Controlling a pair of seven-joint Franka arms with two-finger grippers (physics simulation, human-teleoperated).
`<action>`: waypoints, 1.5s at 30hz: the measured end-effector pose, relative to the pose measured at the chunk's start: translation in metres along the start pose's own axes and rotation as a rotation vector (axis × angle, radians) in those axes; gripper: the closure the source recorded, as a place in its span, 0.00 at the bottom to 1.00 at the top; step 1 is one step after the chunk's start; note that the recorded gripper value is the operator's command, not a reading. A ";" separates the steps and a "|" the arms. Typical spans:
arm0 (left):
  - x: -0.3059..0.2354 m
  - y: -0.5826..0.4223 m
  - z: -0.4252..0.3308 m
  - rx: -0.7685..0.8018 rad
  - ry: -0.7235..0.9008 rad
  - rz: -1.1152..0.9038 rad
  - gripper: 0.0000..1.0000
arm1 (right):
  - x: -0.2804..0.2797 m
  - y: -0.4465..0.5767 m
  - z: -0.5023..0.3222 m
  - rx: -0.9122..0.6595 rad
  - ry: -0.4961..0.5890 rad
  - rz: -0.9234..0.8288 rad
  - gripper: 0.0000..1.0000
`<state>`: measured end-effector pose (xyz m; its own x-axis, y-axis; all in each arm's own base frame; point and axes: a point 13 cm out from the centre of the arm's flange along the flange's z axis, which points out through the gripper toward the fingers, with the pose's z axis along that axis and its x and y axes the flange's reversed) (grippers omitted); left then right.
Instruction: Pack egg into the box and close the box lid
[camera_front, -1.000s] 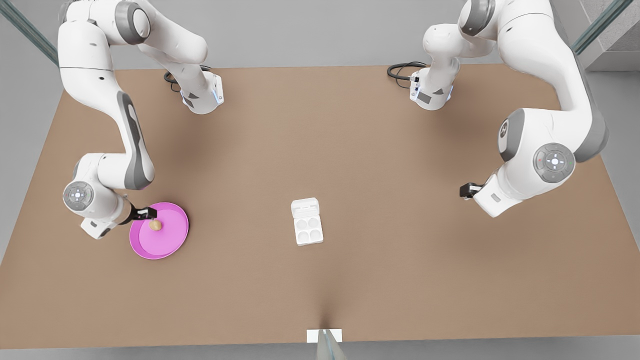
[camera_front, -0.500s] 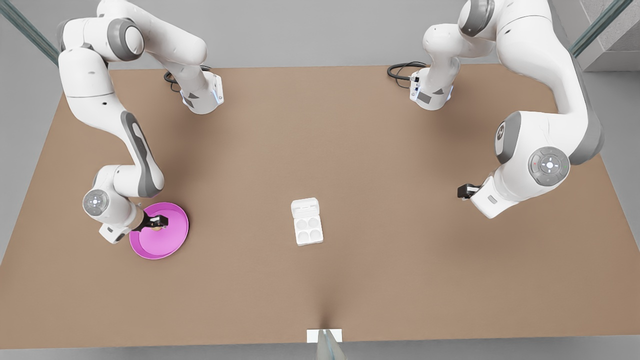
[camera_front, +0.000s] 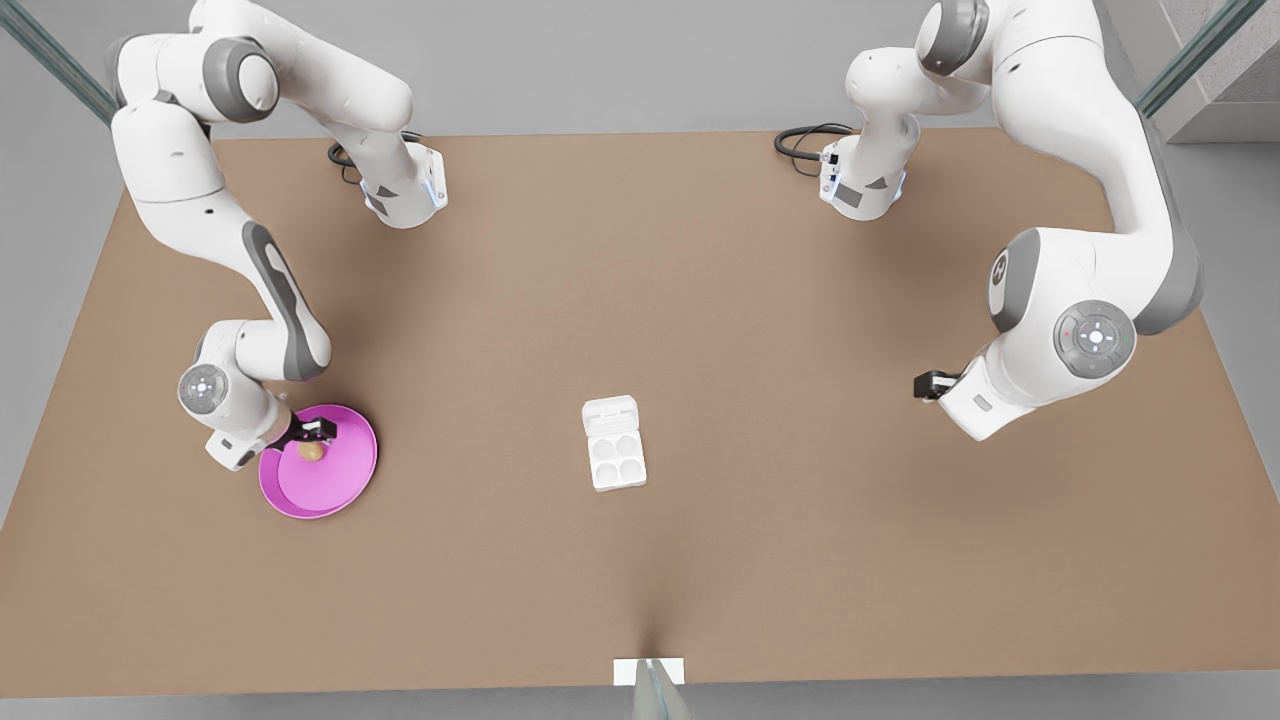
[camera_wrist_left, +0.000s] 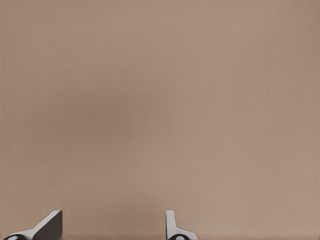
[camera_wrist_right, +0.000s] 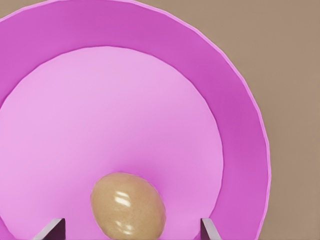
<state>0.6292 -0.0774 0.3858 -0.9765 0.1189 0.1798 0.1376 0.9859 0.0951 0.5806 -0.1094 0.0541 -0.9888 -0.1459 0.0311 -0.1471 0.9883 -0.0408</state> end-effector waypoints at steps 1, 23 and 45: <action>0.000 0.000 0.000 0.000 0.000 0.000 0.00 | 0.000 0.000 0.002 0.001 -0.002 -0.003 0.00; -0.001 0.000 0.001 -0.001 -0.001 -0.003 0.00 | -0.003 0.002 0.017 -0.004 -0.020 -0.011 0.35; 0.004 0.006 -0.014 0.000 -0.020 -0.013 0.00 | -0.073 0.055 -0.074 0.014 -0.099 -0.108 0.54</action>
<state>0.6285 -0.0731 0.4009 -0.9813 0.1085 0.1592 0.1249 0.9874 0.0973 0.6470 -0.0412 0.1232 -0.9648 -0.2555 -0.0621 -0.2522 0.9660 -0.0565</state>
